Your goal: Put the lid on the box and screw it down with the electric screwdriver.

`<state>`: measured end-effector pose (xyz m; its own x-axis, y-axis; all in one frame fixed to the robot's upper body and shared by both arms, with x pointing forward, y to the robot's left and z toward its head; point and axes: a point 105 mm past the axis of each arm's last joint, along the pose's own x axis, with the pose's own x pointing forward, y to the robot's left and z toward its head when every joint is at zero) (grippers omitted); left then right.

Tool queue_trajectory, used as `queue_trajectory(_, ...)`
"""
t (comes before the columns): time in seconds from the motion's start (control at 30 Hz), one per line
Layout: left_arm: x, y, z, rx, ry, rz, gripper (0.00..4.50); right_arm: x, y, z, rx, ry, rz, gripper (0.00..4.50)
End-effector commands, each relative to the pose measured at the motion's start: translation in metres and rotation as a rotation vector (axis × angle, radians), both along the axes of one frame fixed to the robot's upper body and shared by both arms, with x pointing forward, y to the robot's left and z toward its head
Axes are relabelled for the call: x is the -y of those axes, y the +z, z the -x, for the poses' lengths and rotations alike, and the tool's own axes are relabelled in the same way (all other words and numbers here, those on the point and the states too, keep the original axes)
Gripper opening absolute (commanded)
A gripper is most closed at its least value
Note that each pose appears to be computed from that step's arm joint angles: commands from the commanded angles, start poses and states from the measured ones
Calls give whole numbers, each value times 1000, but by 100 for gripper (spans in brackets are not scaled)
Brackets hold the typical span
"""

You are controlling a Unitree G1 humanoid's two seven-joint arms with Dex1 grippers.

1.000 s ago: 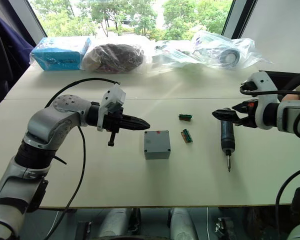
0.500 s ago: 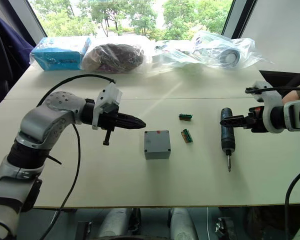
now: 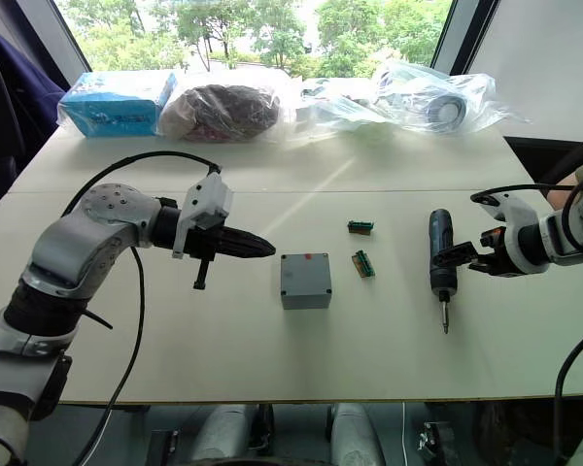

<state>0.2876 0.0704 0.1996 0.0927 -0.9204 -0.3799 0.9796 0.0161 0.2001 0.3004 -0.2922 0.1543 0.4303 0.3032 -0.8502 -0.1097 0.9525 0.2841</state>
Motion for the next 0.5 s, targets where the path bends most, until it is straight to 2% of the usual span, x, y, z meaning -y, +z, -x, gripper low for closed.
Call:
queue_trajectory(0.03,5,1,6,6,-13,15,0,2,-5,-10,1,10,58,442)
queue_trajectory(0.33,3,-4,7,-16,30,30,0,9,-31,-27,-42,51,124,442)
queue_trajectory(0.43,2,-5,7,-19,42,33,0,9,-37,-30,-53,70,130,369)
queue_trajectory(0.5,2,-5,8,-20,47,37,0,6,-40,-32,-66,57,101,298)
